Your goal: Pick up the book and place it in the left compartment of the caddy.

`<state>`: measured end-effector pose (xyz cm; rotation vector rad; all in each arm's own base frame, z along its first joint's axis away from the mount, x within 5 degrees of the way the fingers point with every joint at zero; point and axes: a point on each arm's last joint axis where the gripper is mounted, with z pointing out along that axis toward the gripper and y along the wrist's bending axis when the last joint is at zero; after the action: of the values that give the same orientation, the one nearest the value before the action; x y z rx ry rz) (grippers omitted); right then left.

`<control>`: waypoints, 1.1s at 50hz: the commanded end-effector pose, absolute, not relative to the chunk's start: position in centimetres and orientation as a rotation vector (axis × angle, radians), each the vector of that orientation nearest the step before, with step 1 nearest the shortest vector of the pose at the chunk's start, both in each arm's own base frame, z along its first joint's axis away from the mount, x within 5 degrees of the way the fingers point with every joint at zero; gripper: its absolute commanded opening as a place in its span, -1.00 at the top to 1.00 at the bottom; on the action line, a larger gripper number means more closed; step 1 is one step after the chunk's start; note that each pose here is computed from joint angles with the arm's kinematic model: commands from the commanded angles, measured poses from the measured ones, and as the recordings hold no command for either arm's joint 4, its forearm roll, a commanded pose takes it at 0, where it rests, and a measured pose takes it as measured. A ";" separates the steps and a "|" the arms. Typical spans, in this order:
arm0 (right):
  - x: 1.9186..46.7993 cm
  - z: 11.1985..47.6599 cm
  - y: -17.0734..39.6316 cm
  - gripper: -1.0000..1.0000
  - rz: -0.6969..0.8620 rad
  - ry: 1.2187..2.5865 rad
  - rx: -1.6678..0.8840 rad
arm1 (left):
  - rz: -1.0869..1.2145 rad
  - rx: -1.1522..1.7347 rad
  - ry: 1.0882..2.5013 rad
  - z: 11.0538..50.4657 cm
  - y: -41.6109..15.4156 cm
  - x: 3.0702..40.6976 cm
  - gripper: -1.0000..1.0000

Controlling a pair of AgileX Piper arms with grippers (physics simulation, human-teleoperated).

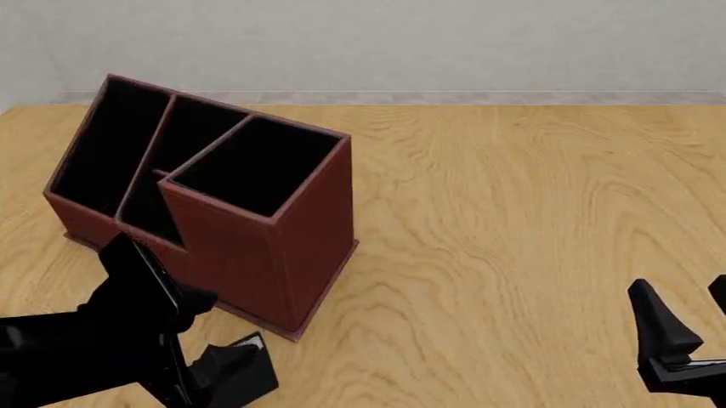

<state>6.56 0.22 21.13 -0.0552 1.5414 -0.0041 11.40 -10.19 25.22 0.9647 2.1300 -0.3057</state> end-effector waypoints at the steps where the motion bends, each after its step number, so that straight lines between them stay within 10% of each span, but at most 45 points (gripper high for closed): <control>1: 6.5 21.1 0.2 -1.00 -0.009 1.539 -0.054 | -0.312 0.964 2.141 24.1 -10.4 11.4 -1.00; 55: 6.6 21.1 0.2 -1.00 -0.003 1.543 -0.047 | -0.311 0.964 2.206 21.4 -10.7 11.7 -1.00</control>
<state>6.54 0.19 21.12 -0.0478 1.5413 -0.0039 11.73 -10.57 21.81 0.9565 2.1960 -0.3069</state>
